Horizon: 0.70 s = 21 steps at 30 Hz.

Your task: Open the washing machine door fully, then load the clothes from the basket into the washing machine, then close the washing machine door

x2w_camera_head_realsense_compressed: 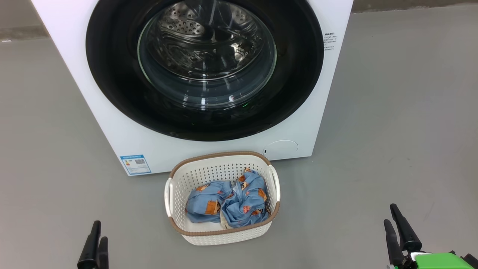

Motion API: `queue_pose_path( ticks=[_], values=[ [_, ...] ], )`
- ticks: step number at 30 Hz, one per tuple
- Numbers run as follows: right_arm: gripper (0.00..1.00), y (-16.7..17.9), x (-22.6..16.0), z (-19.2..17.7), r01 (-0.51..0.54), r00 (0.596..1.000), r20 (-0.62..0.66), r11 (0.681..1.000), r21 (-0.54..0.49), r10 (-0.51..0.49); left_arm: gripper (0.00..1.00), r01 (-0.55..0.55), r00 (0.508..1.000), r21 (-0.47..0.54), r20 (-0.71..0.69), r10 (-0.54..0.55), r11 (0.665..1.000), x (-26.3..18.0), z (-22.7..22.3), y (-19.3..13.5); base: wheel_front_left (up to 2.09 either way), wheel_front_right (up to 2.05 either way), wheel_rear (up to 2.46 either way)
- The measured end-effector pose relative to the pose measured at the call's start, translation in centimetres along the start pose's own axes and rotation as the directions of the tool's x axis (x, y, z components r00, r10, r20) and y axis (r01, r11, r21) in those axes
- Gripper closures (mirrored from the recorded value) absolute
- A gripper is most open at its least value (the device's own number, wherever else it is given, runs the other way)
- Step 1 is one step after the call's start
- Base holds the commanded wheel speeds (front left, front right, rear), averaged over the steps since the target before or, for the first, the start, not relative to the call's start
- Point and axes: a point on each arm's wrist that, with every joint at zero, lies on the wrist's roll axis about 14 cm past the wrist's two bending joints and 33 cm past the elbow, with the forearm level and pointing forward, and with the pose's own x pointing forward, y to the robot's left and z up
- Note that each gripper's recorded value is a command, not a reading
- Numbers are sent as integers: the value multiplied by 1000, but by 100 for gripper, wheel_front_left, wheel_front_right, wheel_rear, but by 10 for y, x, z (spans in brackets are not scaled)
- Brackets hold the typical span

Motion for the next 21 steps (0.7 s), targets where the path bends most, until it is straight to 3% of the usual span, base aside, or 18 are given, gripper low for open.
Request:
queue_pose_path(
  ticks=[10, 21],
  values=[
    [0, 6, 5, -3, -11, 1000, 1, 997, -73, 11, 0, 1, 1000, 47, 12, -2, 999, 1, 1, -1, 0, 0, 0],
    [0, 15, 12, -2, -30, 999, 8, 981, -191, 33, 0, 17, 1000, 166, 9, -19, 986, 7, 0, -9, 0, 0, 0]
  ],
)
